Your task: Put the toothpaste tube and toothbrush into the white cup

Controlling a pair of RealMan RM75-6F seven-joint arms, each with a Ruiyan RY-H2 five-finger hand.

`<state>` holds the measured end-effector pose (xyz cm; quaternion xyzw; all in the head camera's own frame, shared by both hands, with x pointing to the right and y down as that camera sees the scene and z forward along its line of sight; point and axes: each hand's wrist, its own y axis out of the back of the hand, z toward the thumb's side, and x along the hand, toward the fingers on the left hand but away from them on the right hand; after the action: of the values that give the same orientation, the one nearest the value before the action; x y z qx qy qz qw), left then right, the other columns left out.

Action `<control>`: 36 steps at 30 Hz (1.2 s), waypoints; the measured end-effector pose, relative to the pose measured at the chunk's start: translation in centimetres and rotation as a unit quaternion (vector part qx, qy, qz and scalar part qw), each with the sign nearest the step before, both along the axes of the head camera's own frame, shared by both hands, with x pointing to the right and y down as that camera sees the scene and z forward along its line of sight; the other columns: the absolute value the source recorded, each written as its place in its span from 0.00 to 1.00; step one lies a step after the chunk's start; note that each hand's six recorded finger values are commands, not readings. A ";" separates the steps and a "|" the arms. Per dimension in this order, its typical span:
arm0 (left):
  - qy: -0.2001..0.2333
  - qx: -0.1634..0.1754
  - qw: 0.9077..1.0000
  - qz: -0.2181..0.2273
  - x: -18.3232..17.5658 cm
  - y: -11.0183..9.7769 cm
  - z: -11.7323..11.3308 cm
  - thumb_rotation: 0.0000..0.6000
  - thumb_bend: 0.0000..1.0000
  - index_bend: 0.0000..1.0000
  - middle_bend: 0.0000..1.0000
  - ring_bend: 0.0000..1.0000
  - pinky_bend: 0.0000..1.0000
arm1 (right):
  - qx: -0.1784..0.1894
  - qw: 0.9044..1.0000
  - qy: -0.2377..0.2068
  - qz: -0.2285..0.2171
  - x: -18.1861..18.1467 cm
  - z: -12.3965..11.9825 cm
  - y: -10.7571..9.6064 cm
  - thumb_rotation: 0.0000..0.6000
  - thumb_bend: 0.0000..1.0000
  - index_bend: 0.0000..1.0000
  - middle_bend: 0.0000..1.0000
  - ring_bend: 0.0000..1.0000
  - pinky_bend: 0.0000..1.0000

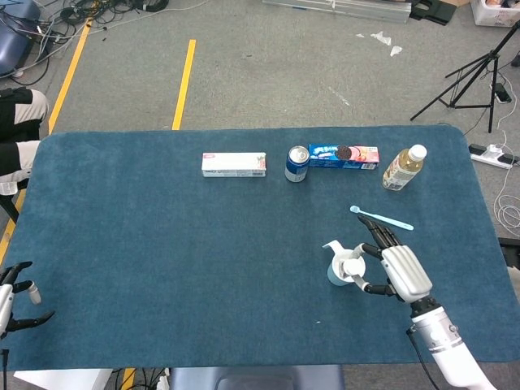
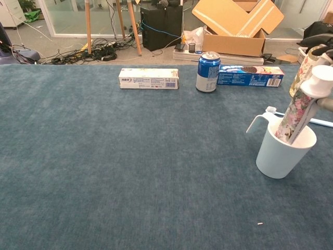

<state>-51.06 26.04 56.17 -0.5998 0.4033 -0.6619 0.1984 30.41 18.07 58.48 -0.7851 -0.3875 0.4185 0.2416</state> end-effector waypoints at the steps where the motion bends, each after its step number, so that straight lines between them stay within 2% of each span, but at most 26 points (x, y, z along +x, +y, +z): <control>1: 0.000 0.000 1.000 0.000 0.0 0.0 0.0 1.00 0.00 0.62 0.15 0.12 0.18 | -0.001 1.000 0.002 0.000 0.0 0.2 0.0 1.00 0.26 0.65 0.02 0.00 0.08; 12: 0.000 -0.001 1.000 0.001 0.0 0.0 0.0 1.00 0.00 0.62 0.15 0.12 0.18 | -0.022 0.999 0.023 0.010 0.0 3.5 -0.2 1.00 0.26 0.65 0.02 0.00 0.08; 25: 0.001 0.000 1.000 0.001 0.1 0.0 0.0 1.00 0.00 0.62 0.15 0.12 0.18 | -0.036 0.999 0.030 0.002 -0.9 5.2 0.0 1.00 0.26 0.65 0.02 0.00 0.08; 36: 0.002 0.000 1.000 0.000 0.0 0.0 0.0 1.00 0.00 0.62 0.15 0.12 0.18 | -0.045 0.998 0.036 -0.007 -1.2 6.1 0.3 1.00 0.24 0.52 0.02 0.00 0.08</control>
<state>-51.03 26.06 56.14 -0.6010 0.4033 -0.6611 0.1976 29.18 18.34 64.56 -0.7820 -0.3541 0.4619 0.2230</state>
